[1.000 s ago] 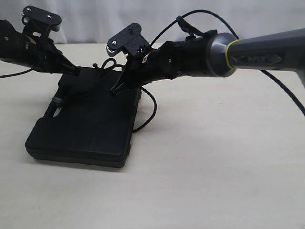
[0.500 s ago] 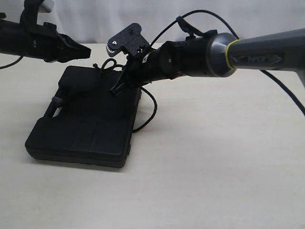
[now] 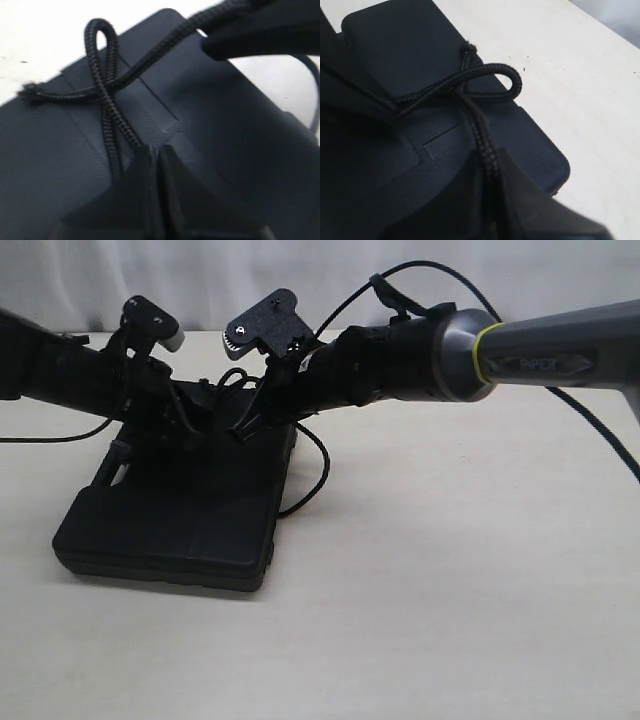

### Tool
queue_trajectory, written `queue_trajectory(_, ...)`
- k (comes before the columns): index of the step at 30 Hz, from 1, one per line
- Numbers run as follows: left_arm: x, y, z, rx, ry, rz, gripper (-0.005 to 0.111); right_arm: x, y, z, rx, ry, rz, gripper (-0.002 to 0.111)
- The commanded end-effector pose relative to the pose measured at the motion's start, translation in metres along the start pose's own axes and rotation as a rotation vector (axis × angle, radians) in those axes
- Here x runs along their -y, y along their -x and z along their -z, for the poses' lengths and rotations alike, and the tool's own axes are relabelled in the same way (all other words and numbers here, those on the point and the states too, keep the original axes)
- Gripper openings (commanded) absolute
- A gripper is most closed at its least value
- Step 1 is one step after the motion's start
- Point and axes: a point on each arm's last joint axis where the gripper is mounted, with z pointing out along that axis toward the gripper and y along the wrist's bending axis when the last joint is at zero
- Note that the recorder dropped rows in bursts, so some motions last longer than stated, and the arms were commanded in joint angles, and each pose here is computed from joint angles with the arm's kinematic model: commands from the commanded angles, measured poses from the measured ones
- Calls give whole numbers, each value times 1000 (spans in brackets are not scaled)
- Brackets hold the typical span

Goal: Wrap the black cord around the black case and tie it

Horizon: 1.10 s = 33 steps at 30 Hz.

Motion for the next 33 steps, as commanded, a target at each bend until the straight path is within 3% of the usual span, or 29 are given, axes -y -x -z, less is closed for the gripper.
queue_trajectory(1, 8, 0, -4, 11, -73, -15, 0, -1, -1, 0, -2, 0, 12, 4)
queue_trajectory(8, 27, 6, 1, 74, -273, -97, 0, -1, -1, 0, -2, 0, 12, 4)
queue_trajectory(11, 24, 11, 7, 86, -228, -104, 0, -1, -1, 0, -2, 0, 12, 4)
queue_trajectory(20, -1, 16, 18, 41, 92, -98, 0, -1, -2, -2, -3, -1, 12, 4)
queue_trajectory(23, -6, 12, 17, 19, 152, -74, 0, -1, -2, -3, -1, -2, 12, 4)
queue_trajectory(33, 6, -7, -7, -20, -45, -39, 0, -1, -3, -3, -7, 1, 12, 4)
